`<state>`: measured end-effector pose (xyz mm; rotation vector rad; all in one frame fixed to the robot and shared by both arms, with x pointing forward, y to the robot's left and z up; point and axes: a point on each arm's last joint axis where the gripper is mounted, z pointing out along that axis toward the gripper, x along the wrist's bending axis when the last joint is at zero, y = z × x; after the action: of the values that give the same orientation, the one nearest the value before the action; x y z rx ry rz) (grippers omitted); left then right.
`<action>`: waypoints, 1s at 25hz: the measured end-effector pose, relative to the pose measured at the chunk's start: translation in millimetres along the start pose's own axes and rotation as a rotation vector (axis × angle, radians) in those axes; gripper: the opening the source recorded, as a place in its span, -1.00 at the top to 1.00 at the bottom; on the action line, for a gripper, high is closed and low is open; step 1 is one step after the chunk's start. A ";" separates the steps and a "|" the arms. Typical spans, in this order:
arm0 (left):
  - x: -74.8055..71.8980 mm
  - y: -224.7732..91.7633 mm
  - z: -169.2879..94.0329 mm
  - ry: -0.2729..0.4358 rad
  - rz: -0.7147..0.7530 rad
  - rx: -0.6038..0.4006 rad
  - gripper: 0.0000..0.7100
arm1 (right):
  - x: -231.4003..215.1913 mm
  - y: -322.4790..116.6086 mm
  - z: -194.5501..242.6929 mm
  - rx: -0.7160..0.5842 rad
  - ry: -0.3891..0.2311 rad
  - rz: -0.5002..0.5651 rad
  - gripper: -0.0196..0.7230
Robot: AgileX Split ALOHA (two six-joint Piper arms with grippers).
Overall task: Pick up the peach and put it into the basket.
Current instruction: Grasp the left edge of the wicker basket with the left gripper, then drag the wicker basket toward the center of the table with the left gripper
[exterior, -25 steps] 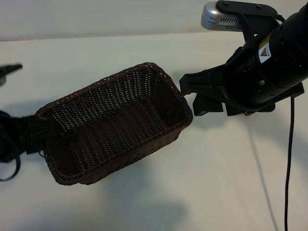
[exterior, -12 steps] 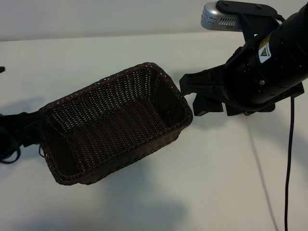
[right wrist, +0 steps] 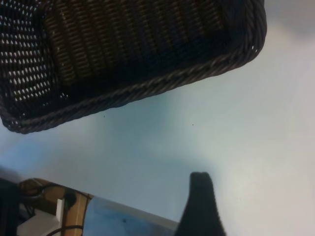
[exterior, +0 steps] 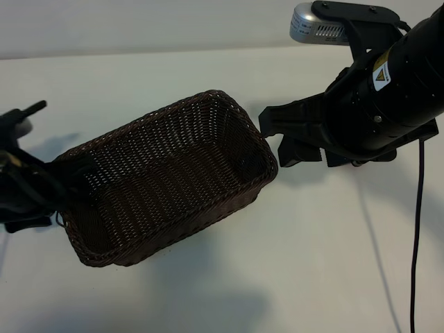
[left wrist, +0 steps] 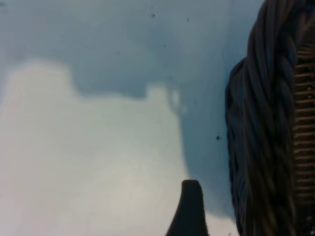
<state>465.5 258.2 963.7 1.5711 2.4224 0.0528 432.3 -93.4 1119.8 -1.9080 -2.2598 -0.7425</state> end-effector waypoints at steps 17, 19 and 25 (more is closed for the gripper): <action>-5.2 5.4 45.9 -0.003 -0.018 0.083 -0.38 | 0.0 0.0 0.0 0.000 0.000 0.000 -0.49; -5.4 5.8 46.1 -0.005 -0.018 0.079 -0.12 | 0.0 0.0 0.0 0.000 0.000 0.000 -0.49; -6.2 6.9 46.6 -0.015 -0.031 0.065 0.59 | 0.0 0.0 0.0 0.000 0.000 0.000 -0.49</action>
<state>484.8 250.5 921.0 1.5545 2.4599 -0.0441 432.3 -93.4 1119.8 -1.9080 -2.2597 -0.7429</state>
